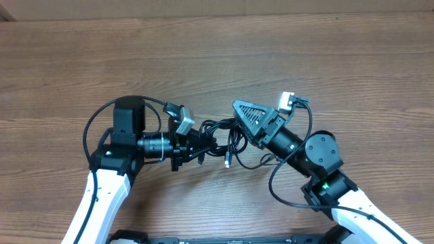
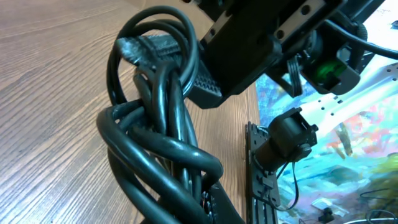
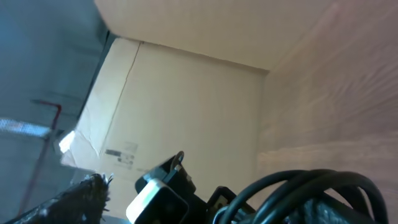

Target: Untangle cables

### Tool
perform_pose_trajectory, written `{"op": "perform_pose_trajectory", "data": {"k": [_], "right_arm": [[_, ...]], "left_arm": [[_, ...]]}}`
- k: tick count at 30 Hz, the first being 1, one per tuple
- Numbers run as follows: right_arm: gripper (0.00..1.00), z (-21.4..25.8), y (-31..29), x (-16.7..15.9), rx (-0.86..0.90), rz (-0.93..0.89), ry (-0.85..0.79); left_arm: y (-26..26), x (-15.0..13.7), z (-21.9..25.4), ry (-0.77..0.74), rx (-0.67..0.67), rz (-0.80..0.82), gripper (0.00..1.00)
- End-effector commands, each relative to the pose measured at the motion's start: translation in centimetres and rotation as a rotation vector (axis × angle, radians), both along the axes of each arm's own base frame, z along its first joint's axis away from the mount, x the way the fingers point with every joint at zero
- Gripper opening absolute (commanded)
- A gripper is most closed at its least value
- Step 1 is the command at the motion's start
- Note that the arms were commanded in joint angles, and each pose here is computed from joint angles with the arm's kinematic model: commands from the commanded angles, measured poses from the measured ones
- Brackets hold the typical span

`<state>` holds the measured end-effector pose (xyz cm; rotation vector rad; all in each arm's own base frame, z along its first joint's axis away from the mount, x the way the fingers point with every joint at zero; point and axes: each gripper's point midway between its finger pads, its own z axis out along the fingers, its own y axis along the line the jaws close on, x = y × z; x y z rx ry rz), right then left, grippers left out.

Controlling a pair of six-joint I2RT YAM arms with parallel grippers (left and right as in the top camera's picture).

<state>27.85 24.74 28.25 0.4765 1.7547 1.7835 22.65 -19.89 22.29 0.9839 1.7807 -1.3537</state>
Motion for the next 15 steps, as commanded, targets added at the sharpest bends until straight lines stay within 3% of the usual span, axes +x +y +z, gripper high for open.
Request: {"op": "perform_pose_trajectory", "data": {"k": [1,9,15], "right_arm": [[0.88,-0.2,0.9,-0.7,0.064,0.075,0.095],[0.89,1.0,1.0,-1.0,0.089,0.093,0.050],[0.94,2.3,0.3,-0.2,0.117,0.032,-0.006]], "left_arm": [[-0.2,-0.5,1.8,-0.065,-0.040,-0.040,0.04],[-0.1,-0.3,1.6,-0.090,-0.027,-0.034,0.04],[-0.9,-2.1,2.8,-0.080,-0.099,-0.128,0.04]]}}
